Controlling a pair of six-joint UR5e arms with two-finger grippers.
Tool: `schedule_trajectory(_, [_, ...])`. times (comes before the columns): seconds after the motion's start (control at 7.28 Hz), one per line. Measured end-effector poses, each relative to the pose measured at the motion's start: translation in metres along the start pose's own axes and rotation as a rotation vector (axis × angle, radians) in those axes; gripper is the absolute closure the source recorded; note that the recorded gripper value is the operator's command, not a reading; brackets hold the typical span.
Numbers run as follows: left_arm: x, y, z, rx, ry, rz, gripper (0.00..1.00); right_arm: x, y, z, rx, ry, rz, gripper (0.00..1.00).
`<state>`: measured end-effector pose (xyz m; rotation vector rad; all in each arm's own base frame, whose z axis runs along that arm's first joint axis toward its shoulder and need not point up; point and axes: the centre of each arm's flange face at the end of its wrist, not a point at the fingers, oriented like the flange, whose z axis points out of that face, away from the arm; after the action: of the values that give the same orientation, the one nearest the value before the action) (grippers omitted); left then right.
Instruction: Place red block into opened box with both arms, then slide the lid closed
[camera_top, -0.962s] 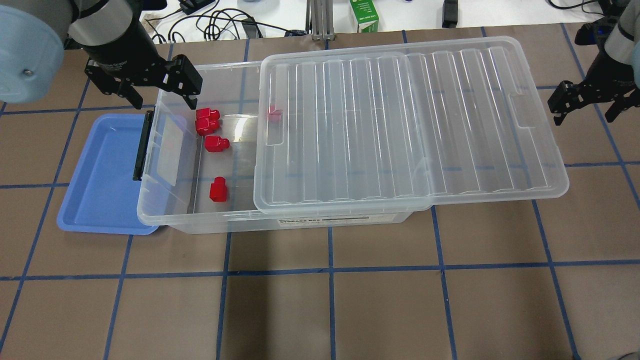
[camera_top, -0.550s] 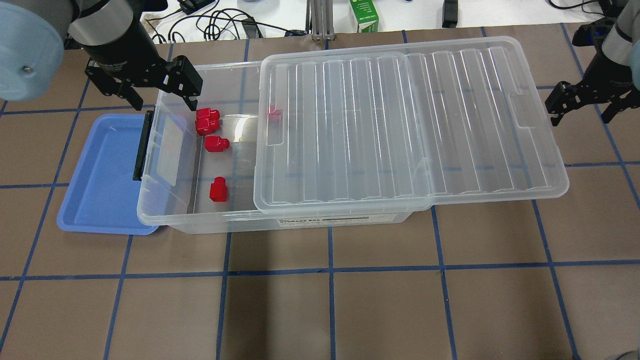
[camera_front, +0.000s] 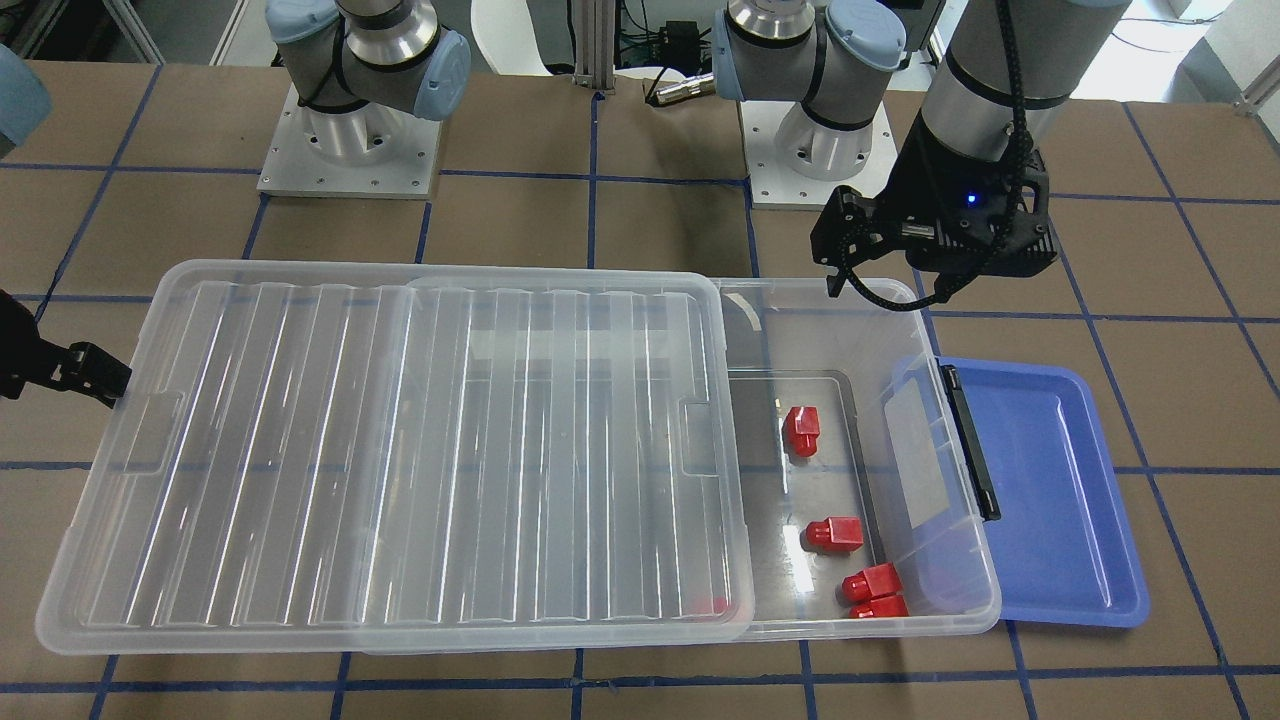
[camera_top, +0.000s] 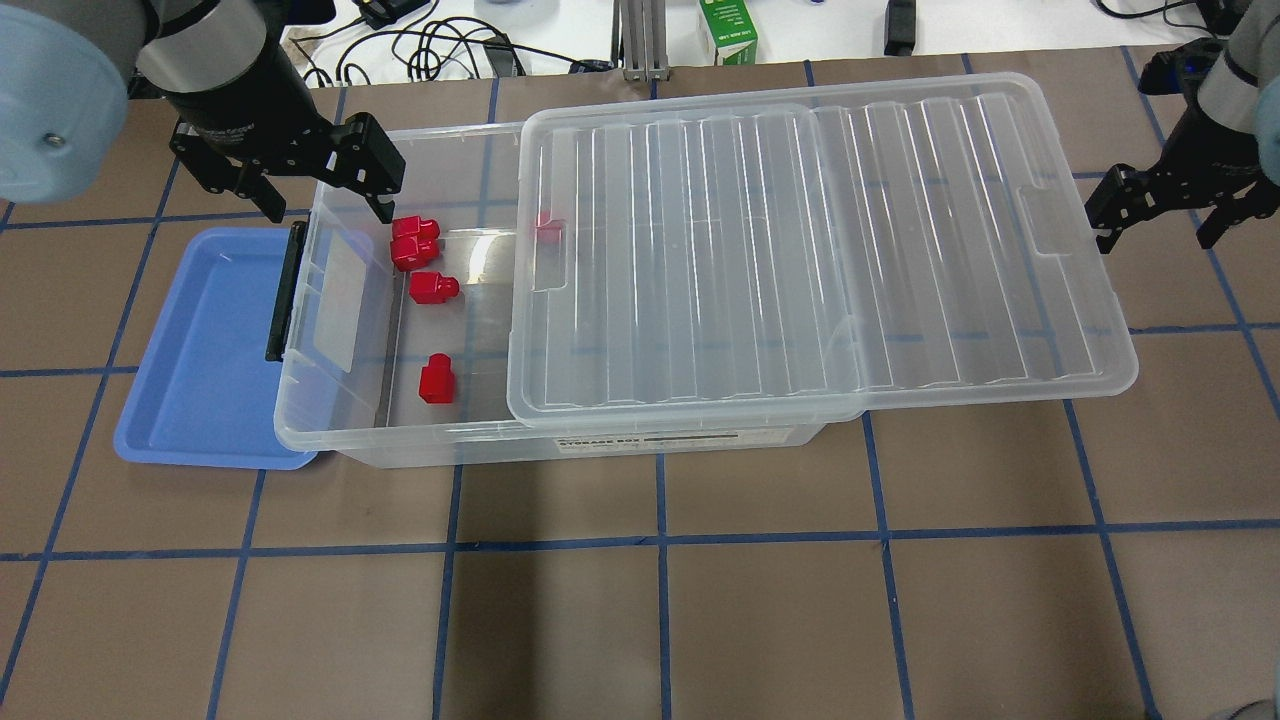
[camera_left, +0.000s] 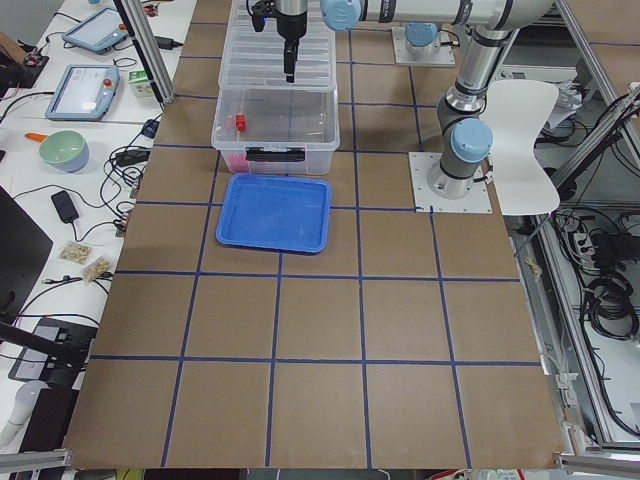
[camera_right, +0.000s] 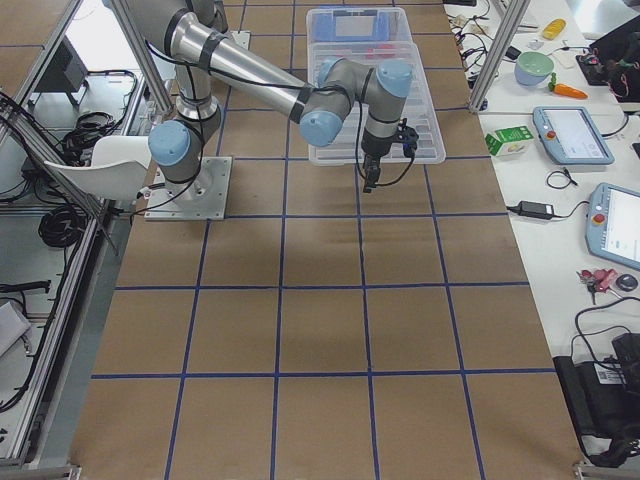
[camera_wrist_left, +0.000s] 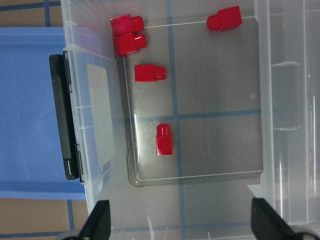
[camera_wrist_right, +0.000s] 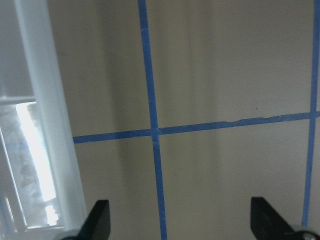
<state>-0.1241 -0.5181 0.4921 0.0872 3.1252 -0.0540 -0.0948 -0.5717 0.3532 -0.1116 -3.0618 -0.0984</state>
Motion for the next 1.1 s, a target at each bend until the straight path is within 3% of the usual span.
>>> schedule_trajectory(0.27, [0.000,0.001,-0.001,-0.013,0.000,0.000,0.00,-0.012,-0.002,0.000,0.009,-0.023,-0.010,0.00])
schedule_trajectory(1.1, [-0.001,0.003,-0.004,-0.016,-0.001,-0.001,0.00,-0.108,-0.002,-0.008,0.020,-0.021,0.039,0.00])
